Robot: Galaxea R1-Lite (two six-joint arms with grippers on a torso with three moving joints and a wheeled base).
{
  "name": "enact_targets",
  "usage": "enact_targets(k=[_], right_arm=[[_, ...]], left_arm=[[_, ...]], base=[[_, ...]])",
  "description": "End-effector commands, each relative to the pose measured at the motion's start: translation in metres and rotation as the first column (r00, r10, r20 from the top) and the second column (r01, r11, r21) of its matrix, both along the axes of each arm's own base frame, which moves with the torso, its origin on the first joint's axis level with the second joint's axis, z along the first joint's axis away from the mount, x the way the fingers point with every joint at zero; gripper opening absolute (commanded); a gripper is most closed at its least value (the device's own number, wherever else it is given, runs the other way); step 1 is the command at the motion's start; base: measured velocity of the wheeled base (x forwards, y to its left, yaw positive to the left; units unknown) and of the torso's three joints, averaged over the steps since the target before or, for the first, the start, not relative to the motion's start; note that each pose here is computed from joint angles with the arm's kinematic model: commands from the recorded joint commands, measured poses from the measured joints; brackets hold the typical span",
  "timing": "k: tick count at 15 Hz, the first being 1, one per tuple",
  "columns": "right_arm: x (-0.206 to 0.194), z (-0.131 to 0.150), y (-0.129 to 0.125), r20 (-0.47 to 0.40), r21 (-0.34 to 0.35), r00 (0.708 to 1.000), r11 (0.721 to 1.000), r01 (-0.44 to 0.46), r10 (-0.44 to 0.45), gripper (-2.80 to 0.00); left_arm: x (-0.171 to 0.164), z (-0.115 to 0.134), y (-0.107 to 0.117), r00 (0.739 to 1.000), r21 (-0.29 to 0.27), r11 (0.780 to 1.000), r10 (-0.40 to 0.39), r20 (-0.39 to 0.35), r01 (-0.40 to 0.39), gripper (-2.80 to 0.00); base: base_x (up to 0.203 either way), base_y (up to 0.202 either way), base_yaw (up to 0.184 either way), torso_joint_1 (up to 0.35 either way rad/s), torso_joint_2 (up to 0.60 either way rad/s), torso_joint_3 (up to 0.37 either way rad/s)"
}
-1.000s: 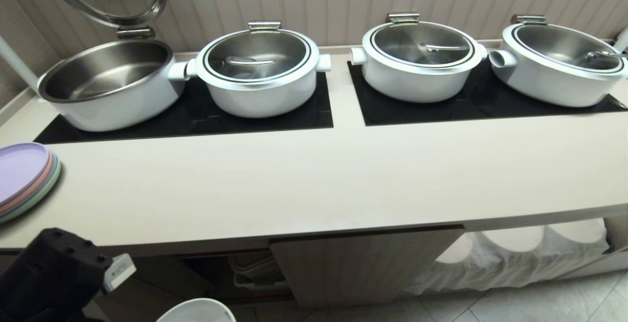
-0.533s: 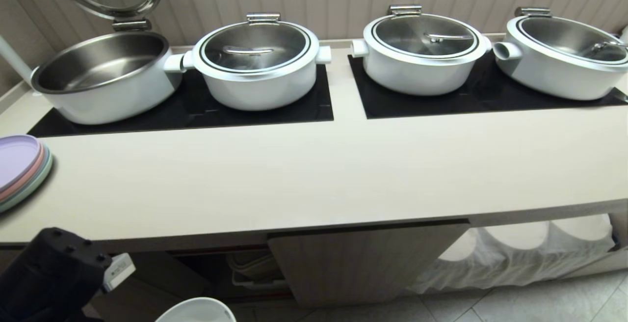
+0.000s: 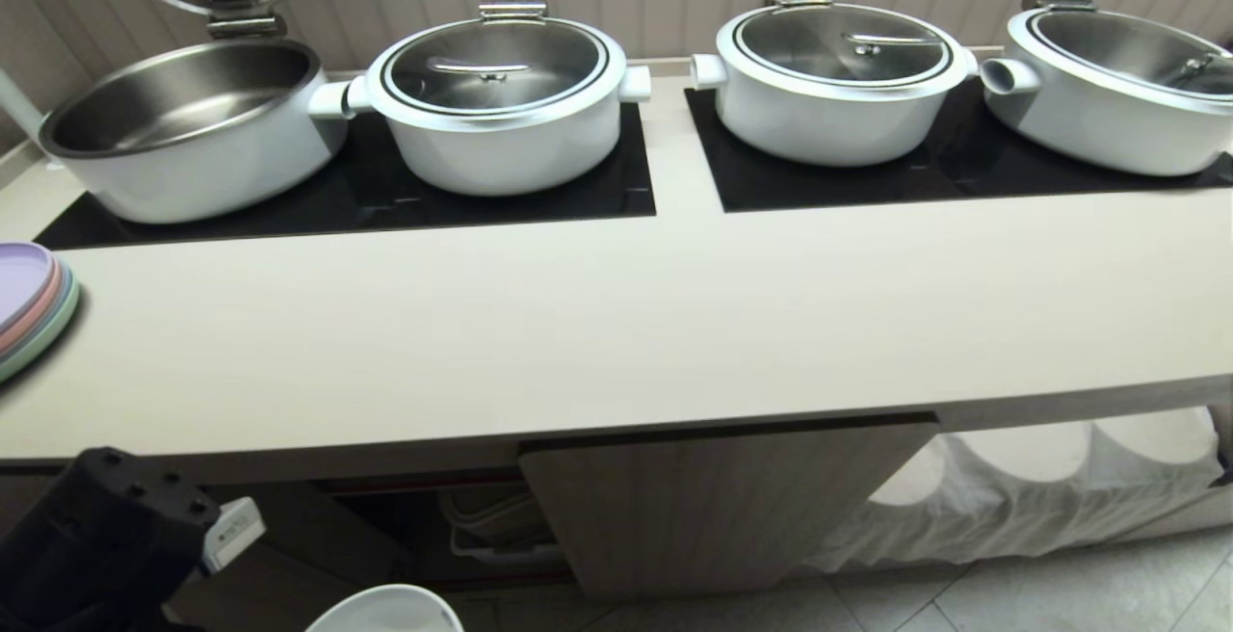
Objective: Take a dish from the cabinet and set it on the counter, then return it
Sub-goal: Put it back into the cabinet
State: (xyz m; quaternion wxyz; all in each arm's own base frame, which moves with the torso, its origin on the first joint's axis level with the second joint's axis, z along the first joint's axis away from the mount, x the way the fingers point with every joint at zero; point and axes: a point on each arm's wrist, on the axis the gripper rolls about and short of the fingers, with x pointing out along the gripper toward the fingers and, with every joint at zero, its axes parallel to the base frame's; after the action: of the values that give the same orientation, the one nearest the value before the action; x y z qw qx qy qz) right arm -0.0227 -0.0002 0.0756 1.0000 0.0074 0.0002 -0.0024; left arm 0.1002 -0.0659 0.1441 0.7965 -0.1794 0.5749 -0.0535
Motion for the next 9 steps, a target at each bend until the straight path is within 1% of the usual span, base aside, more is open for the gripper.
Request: enact_targets(k=[1, 9], right_arm=[[0.0001, 0.0001, 0.0000, -0.001, 0.000, 1.000, 1.000, 0.000, 0.000, -2.80], [0.0000, 0.0000, 0.0000, 0.000, 0.000, 1.000, 1.000, 0.000, 0.000, -2.80]], left_arm=[[-0.0001, 0.0000, 0.0002, 1.000, -0.001, 1.000, 0.007, -0.003, -0.007, -2.80], [-0.0002, -0.0003, 0.0001, 1.000, 0.002, 1.000, 0.004, -0.006, -0.004, -2.80]], base=[[0.000, 0.000, 0.000, -0.148, 0.33, 0.174], [0.000, 0.000, 0.000, -0.160, 0.35, 0.180]])
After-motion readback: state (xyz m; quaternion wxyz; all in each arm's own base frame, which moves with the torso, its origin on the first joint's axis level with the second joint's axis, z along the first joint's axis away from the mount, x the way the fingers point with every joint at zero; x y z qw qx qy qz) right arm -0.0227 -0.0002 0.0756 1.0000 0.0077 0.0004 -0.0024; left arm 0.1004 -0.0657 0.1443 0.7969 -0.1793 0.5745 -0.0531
